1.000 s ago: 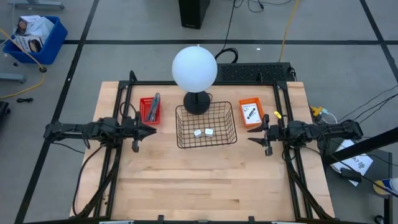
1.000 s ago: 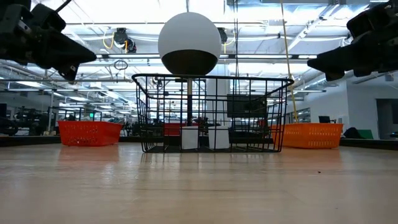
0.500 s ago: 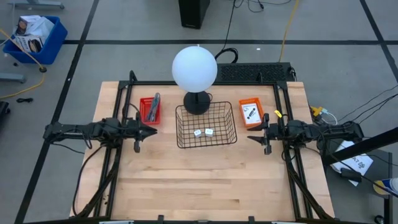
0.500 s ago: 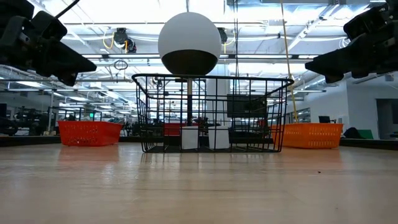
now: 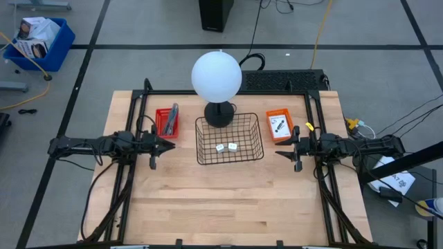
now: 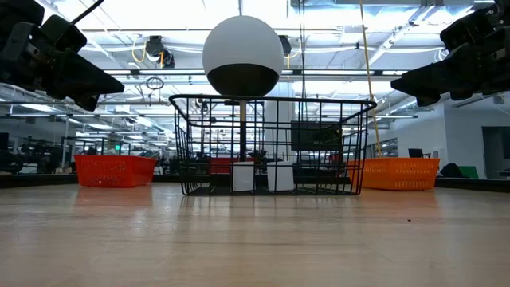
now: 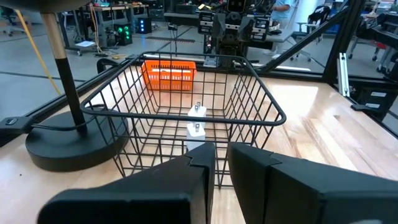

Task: Pick and place items into bin
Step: Return to Home Position

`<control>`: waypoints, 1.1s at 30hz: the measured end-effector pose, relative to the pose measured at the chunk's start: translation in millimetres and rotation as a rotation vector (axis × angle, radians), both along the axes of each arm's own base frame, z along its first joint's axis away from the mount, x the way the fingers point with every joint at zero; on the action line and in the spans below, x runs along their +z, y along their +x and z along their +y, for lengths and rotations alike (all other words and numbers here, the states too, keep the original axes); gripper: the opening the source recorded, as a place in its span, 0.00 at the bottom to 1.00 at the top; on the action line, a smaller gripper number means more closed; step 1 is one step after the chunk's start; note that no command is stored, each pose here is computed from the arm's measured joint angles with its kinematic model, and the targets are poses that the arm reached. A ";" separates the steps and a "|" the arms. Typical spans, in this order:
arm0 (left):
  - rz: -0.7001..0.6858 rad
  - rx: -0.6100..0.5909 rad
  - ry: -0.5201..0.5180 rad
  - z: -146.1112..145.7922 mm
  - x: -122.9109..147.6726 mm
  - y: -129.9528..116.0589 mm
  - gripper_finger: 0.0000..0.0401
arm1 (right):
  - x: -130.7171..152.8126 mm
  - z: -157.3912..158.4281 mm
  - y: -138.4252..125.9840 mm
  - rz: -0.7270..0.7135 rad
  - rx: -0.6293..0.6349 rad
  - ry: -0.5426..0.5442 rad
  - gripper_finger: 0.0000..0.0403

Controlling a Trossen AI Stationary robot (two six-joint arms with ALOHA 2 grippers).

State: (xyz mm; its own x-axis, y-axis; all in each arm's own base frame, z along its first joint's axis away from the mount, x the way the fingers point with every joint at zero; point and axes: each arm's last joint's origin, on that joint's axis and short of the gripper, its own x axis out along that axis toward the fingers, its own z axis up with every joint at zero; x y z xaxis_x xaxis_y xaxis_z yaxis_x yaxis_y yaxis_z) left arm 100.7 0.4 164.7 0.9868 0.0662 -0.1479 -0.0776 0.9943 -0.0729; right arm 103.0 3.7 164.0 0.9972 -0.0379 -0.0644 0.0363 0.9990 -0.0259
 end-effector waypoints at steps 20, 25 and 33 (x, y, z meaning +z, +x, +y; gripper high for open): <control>0.001 0.001 0.001 0.0 -0.3 0.0 0.13 | 0.0 0.0 0.0 0.000 0.000 0.000 0.36; 0.001 0.001 0.001 0.0 -0.3 0.0 0.13 | 0.0 0.0 0.0 0.000 0.000 0.000 0.35; 0.002 0.001 0.001 0.0 -0.4 0.0 0.13 | 0.0 0.0 0.0 0.000 0.000 0.000 0.35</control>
